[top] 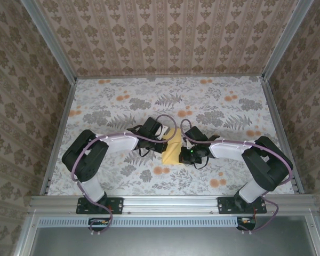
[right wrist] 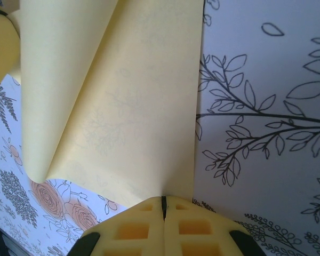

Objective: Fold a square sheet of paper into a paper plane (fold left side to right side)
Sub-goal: Fold the triangle a second time at the center of the table.

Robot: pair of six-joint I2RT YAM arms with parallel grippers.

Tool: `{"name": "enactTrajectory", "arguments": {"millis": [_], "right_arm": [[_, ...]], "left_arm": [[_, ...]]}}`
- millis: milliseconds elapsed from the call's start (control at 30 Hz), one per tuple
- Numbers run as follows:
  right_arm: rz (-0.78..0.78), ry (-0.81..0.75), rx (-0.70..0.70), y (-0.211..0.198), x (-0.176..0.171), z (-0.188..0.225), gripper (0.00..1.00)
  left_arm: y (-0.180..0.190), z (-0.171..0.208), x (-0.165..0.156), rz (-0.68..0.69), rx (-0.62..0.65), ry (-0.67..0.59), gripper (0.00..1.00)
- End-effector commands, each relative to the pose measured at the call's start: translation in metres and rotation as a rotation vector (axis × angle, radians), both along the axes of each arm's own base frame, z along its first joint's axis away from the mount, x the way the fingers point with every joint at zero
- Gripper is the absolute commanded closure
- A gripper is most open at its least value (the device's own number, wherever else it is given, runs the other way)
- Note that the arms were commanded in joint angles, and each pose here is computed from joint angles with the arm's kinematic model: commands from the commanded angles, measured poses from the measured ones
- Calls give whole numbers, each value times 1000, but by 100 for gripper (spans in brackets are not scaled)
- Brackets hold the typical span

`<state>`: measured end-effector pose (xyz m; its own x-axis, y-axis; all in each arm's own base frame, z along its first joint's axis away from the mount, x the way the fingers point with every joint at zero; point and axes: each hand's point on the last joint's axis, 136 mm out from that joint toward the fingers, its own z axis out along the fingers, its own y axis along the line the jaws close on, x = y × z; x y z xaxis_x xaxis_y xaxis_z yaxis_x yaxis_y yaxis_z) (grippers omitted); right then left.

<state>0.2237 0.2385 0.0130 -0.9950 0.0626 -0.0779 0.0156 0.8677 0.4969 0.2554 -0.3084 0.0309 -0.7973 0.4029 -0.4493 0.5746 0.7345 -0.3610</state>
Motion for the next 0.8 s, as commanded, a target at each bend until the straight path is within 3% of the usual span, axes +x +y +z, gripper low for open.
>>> {"name": "enactTrajectory", "arguments": {"millis": [0,767], "right_arm": [[13,84,-115,-20,-20,-24,100],[15,92,-119,-21,-21,-26,100]], "left_arm": [[1,0,1,-21,9,-10,100],[2,-13,0,-34,34,11,100]]}}
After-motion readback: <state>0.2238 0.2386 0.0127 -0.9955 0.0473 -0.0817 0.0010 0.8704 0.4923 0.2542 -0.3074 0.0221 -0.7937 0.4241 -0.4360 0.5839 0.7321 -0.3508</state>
